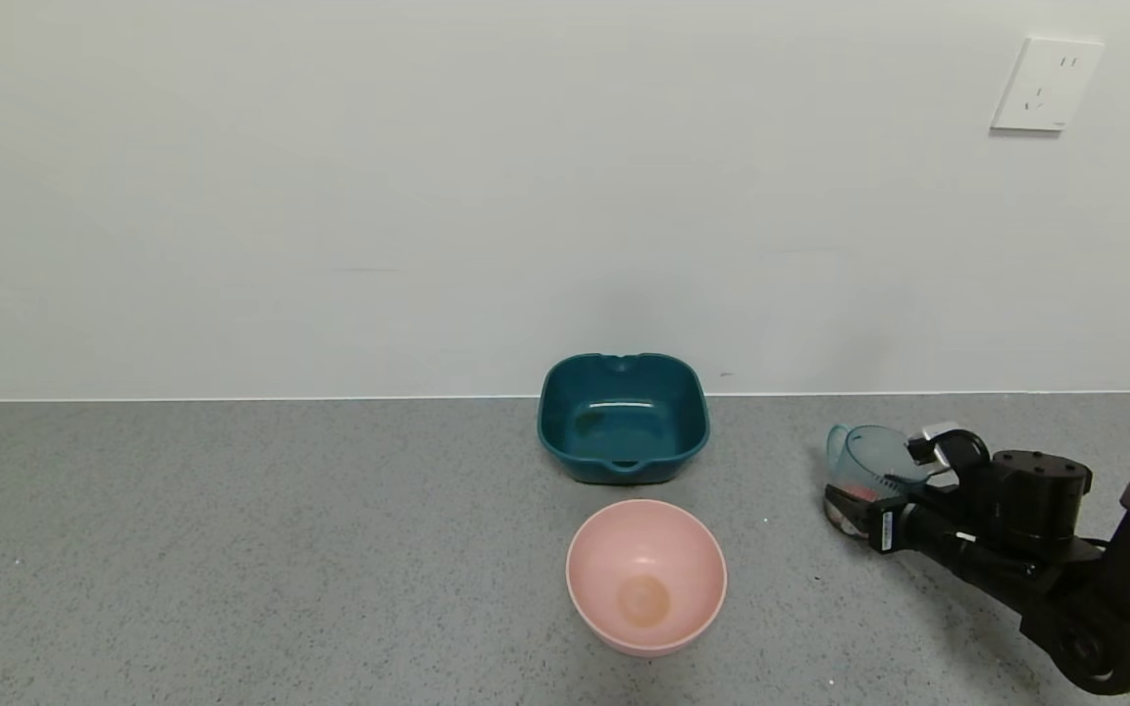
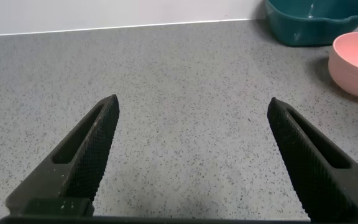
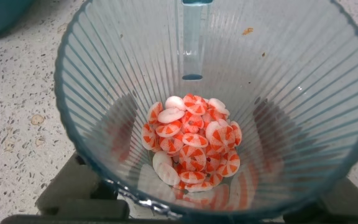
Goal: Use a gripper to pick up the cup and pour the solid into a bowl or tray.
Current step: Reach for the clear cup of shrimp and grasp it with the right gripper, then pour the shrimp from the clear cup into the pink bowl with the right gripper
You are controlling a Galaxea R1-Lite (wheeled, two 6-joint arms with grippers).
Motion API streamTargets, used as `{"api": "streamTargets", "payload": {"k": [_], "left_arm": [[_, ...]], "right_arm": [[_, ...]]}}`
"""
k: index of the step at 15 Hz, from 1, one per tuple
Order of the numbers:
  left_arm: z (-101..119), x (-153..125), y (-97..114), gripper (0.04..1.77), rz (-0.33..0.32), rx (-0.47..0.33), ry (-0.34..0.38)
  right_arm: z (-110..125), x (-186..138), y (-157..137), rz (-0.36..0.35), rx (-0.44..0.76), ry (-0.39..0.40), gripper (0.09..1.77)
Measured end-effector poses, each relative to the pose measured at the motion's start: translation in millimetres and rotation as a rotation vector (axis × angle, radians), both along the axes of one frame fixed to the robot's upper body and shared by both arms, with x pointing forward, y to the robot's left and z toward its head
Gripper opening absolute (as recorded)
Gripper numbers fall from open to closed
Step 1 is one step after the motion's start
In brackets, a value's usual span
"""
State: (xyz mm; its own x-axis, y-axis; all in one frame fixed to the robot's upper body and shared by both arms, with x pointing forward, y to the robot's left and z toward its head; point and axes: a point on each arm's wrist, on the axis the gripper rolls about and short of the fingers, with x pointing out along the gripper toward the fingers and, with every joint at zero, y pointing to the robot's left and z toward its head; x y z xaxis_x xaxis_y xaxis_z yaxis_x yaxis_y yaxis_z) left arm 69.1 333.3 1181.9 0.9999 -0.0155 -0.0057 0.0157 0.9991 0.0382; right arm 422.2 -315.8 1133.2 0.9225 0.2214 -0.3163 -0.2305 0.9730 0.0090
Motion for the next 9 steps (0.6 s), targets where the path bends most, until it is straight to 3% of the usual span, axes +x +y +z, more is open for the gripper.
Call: {"api": "streamTargets", "payload": {"k": [9], "left_arm": [[0.0, 0.0, 0.0, 1.72, 0.000, 0.000, 0.000]], "right_arm": [[4.8, -0.2, -0.3, 0.000, -0.002, -0.015, 1.35]]}}
